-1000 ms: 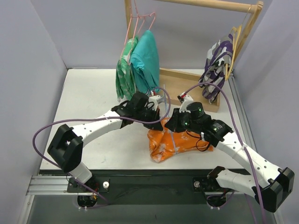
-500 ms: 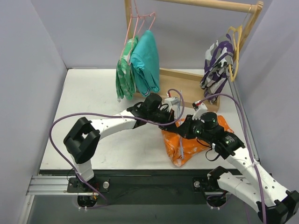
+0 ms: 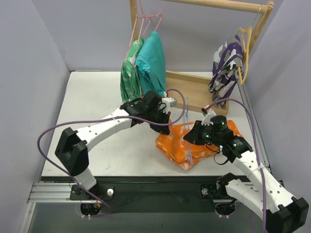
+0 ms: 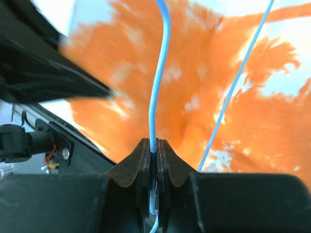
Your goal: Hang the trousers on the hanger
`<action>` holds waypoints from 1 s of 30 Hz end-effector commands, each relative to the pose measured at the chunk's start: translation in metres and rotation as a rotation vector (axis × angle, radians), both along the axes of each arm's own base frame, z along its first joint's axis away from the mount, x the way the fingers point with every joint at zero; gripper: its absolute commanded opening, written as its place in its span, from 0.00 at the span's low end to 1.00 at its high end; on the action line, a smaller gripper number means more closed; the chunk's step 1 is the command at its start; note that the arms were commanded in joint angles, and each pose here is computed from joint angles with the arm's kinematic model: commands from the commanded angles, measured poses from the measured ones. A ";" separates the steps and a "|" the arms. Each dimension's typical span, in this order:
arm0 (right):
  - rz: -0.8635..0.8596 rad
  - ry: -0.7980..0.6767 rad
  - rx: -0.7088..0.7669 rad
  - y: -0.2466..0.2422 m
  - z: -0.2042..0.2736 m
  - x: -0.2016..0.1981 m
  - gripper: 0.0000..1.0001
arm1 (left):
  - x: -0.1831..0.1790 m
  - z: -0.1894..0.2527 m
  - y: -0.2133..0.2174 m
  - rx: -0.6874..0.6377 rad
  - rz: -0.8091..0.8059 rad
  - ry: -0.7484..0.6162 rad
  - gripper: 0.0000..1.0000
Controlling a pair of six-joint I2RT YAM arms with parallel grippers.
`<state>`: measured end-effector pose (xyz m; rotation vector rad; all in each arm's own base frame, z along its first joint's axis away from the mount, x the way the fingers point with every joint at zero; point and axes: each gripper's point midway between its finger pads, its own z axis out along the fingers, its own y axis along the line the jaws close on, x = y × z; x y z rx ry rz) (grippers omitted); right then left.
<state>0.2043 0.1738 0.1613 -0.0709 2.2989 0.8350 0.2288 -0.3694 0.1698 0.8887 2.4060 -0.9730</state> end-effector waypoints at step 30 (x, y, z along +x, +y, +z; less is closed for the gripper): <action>-0.034 -0.143 0.067 -0.002 0.038 0.013 0.00 | 0.001 0.067 -0.061 -0.228 -0.185 -0.074 0.00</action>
